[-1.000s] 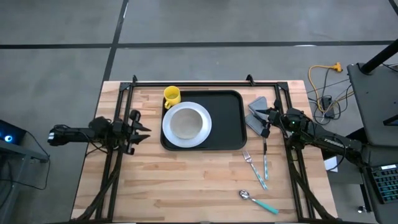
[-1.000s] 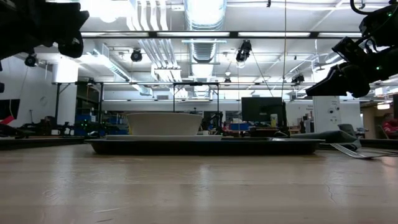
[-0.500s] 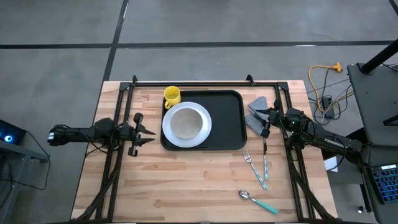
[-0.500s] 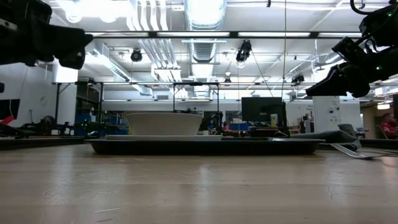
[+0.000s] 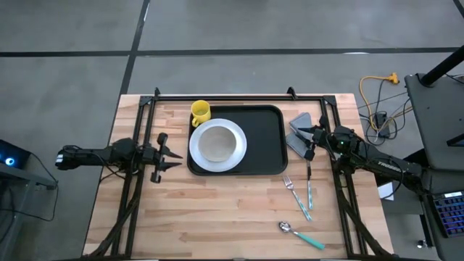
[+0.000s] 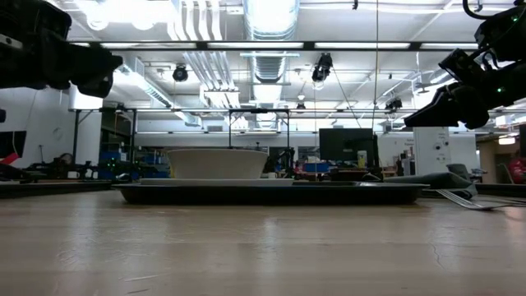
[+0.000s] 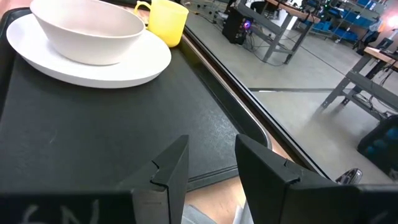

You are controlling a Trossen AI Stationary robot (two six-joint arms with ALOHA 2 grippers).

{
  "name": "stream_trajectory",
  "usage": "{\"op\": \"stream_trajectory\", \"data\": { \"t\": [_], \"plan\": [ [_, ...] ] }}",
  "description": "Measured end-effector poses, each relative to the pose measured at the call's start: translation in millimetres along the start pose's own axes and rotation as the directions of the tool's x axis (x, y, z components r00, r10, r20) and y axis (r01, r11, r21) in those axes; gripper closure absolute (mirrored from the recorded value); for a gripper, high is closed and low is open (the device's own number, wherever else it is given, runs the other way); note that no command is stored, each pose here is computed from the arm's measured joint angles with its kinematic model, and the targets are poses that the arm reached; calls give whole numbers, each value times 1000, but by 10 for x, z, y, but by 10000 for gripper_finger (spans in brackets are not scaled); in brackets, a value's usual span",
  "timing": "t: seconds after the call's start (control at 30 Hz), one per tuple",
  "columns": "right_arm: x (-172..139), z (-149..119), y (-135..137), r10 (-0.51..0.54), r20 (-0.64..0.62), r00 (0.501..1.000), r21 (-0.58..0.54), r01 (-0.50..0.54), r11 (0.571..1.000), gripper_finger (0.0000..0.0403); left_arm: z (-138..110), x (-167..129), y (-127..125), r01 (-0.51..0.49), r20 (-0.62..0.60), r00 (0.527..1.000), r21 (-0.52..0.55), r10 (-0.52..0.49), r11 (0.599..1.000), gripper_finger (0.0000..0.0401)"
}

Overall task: Set up tray
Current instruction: Put the gray napkin on the black serving tray to the right of the white plate

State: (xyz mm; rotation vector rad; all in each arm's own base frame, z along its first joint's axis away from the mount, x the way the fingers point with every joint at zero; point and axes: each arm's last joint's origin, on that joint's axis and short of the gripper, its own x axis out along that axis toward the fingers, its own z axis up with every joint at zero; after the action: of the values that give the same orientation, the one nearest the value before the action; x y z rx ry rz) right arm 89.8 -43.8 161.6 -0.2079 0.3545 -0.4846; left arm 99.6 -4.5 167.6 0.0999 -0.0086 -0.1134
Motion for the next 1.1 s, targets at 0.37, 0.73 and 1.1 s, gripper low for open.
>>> {"op": "stream_trajectory", "data": {
  "t": [0.37,0.73,1.1],
  "plan": [
    [0,0,0,0,0,1000,0,0,1000,280,-8,-2,0,-1,-18,1000,-5,1,1000,318],
    [0,0,0,0,0,1000,0,0,1000,280,-11,0,0,-1,-22,1000,-6,1,1000,318],
    [0,0,0,0,0,1000,0,0,1000,280,-12,0,0,-1,-23,1000,-7,1,1000,318]
  ]
}}
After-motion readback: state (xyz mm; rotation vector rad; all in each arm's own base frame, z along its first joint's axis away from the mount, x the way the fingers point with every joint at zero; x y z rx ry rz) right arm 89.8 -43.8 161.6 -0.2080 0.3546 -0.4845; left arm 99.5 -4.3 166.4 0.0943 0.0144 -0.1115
